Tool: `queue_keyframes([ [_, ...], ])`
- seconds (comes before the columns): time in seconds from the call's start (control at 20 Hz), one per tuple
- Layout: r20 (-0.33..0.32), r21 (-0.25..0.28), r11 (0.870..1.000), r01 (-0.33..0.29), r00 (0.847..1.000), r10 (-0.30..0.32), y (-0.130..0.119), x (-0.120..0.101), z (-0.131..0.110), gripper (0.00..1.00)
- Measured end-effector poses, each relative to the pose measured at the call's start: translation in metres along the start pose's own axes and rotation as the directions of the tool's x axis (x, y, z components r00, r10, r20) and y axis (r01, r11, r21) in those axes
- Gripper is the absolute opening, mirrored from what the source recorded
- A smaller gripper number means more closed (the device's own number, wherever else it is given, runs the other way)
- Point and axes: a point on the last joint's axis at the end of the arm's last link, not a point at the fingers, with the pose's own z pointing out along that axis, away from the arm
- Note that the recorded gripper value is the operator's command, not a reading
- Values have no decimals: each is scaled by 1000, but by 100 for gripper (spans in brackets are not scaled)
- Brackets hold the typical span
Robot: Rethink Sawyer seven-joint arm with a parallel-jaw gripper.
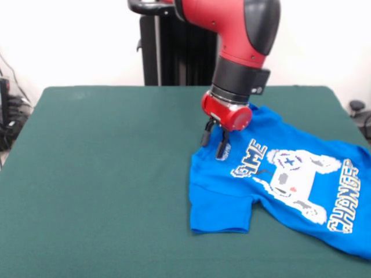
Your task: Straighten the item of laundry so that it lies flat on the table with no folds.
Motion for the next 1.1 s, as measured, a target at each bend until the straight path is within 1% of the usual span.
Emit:
queue_keyframes([
  [0.15,-16,-9,1000,21,1000,-21,-2,2,1,100],
  [0.35,-39,-28,999,27,999,-28,-3,1,7,100],
  [0.85,-40,-40,998,41,998,-42,-4,1,6,100],
  [0.9,-41,-35,999,41,998,-42,-7,1,7,0],
  [1.1,-40,-33,999,41,998,-43,-8,1,8,0],
])
